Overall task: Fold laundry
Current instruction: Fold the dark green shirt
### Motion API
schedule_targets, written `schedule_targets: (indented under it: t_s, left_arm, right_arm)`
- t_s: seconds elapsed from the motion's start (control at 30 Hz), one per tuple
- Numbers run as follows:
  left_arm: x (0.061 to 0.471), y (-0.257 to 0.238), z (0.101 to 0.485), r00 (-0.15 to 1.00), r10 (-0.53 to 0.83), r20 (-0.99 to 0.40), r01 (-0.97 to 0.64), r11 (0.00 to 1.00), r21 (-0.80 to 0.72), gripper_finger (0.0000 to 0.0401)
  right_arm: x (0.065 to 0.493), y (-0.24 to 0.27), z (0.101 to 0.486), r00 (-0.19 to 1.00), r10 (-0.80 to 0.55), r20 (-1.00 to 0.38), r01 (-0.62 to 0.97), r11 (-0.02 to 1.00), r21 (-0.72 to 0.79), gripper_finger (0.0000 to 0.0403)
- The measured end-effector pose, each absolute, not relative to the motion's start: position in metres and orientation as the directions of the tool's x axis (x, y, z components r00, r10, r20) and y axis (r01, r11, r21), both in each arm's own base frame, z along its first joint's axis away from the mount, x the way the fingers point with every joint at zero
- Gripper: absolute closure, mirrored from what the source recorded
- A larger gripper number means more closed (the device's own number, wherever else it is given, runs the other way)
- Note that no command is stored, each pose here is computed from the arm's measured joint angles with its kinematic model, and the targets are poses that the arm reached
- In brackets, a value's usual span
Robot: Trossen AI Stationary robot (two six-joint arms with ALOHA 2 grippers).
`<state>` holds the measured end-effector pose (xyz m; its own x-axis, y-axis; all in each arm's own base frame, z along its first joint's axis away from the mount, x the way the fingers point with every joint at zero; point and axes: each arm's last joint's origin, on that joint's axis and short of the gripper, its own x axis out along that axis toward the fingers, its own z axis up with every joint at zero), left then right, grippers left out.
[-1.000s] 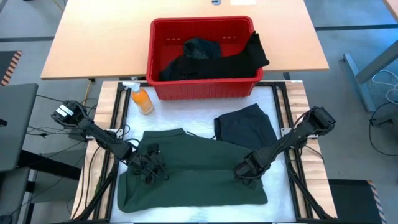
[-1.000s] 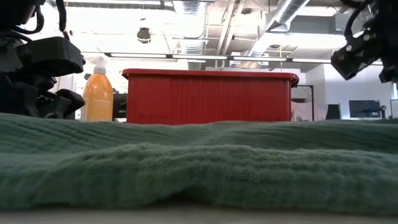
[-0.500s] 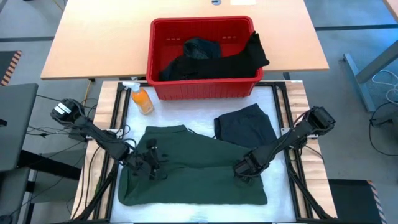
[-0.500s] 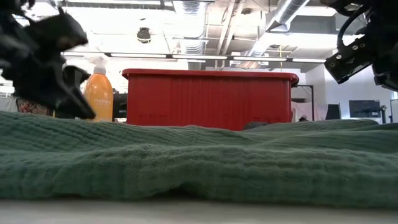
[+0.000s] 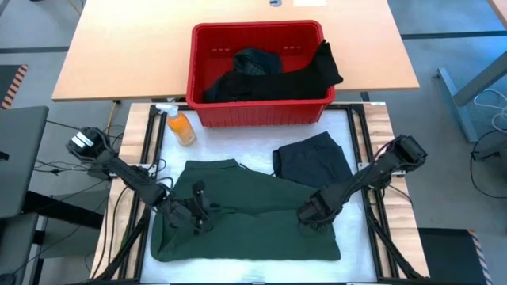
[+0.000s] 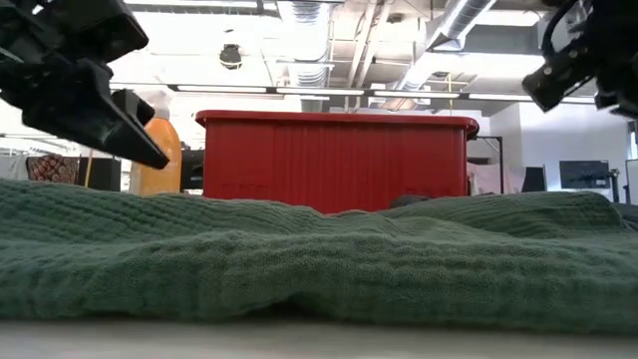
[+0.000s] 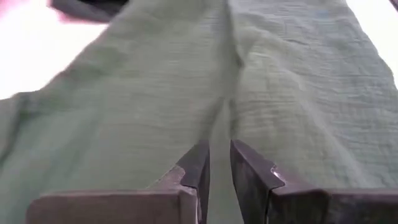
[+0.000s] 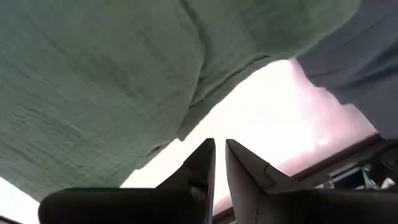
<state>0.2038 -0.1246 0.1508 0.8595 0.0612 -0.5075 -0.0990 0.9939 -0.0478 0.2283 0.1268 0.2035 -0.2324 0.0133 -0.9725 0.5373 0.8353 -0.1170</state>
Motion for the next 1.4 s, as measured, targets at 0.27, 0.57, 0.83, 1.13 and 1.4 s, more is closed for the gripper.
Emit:
schedule_targets:
  t_s: [0.27, 0.57, 0.83, 1.13, 1.4]
  left_arm:
    - [0.221, -0.139, 0.120, 0.866, -0.023, -0.499, -0.041, 0.992, -0.116, 0.0356]
    - [0.223, -0.141, 0.100, 0.832, -0.043, -0.553, -0.039, 0.990, -0.136, 0.0356]
    - [0.221, -0.144, 0.099, 0.820, -0.084, -0.566, -0.028, 0.982, -0.187, 0.0356]
    - [0.218, -0.151, 0.101, 0.825, -0.127, -0.551, 0.015, 0.979, -0.203, 0.0356]
    - [0.223, -0.139, 0.138, 0.903, -0.081, -0.421, 0.025, 0.990, -0.137, 0.0356]
  right_arm:
    - [0.225, 0.160, 0.207, -0.108, 0.058, -0.992, 0.662, 0.749, -0.028, 0.0337]
    - [0.224, 0.198, 0.202, 0.180, 0.003, -0.984, 0.695, 0.707, 0.129, 0.0334]
    - [0.223, 0.230, 0.158, 0.101, 0.020, -0.995, 0.688, 0.721, 0.084, 0.0334]
    - [0.213, 0.248, 0.170, 0.072, 0.205, -0.976, 0.683, 0.703, 0.198, 0.0334]
    - [0.202, 0.219, 0.230, 0.322, 0.142, -0.936, 0.609, 0.726, 0.319, 0.0334]
